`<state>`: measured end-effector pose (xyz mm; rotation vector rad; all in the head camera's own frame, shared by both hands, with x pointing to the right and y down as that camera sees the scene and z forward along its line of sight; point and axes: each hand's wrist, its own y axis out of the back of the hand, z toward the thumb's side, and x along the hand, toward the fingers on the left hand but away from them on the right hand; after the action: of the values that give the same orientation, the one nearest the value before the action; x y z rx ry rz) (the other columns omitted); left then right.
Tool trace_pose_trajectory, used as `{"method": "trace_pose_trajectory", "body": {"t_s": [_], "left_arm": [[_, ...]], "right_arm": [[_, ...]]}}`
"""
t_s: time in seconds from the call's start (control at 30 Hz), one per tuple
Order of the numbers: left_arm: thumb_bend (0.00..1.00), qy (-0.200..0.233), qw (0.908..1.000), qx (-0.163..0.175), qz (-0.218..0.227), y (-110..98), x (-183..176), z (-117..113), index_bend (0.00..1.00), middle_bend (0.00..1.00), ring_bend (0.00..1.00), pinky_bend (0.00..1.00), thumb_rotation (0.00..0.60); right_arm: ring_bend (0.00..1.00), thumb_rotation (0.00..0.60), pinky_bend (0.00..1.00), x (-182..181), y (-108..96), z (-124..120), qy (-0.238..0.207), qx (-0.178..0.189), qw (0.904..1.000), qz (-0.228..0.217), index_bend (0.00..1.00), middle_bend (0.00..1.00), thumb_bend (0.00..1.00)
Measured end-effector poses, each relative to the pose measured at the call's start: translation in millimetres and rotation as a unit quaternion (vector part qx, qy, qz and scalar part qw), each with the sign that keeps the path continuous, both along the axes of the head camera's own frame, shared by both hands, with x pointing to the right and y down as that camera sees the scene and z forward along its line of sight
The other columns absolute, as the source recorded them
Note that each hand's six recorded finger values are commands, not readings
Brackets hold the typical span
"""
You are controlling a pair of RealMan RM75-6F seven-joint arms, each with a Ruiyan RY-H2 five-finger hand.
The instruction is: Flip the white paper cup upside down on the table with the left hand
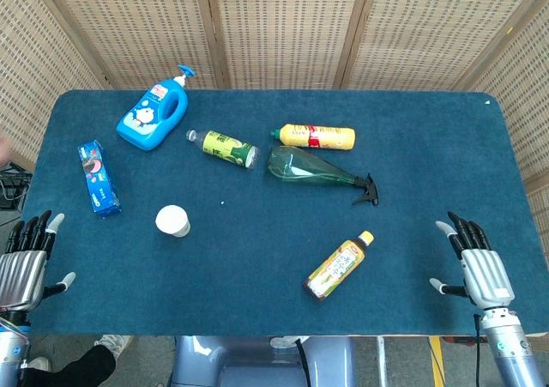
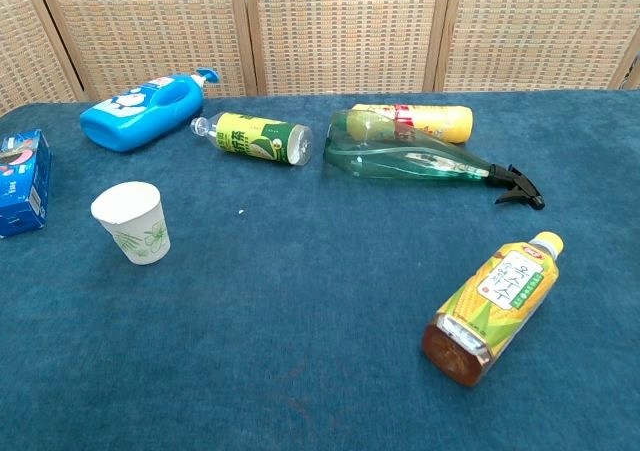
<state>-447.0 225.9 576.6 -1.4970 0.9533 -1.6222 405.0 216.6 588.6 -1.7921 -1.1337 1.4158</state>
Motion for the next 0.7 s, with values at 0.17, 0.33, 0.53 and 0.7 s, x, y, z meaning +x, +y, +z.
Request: {"method": "trace_pose_trajectory", "body": {"t_s": [0.17, 0.33, 0.53, 0.7], "left_arm": [[0.21, -0.001, 1.0000, -0.001, 0.002, -0.1, 0.7, 0.1, 0.00, 0.00, 0.00, 0.00, 0.591], [0.21, 0.001, 1.0000, 0.000, 0.003, -0.4, 1.4, -0.3, 0.00, 0.00, 0.00, 0.00, 0.591], [0.21, 0.003, 1.0000, 0.000, 0.005, -2.5, 3.3, 1.2, 0.00, 0.00, 0.00, 0.00, 0.592], [0.21, 0.008, 0.9999, -0.003, 0.008, -5.3, 6.7, 3.2, 0.00, 0.00, 0.00, 0.00, 0.596]], "right_arm": [[0.00, 0.600, 0.00, 0.0, -0.3, -0.6, -0.001, 0.001, 1.0000, 0.000, 0.00, 0.00, 0.10], [0.00, 0.600, 0.00, 0.7, -0.9, -2.6, -0.003, 0.004, 1.0000, 0.003, 0.00, 0.00, 0.10], [0.00, 0.600, 0.00, 1.7, -1.7, -1.1, -0.002, 0.002, 1.0000, 0.005, 0.00, 0.00, 0.10], [0.00, 0.600, 0.00, 2.1, -2.2, 0.8, -0.001, -0.001, 1.0000, 0.006, 0.00, 0.00, 0.10]]}}
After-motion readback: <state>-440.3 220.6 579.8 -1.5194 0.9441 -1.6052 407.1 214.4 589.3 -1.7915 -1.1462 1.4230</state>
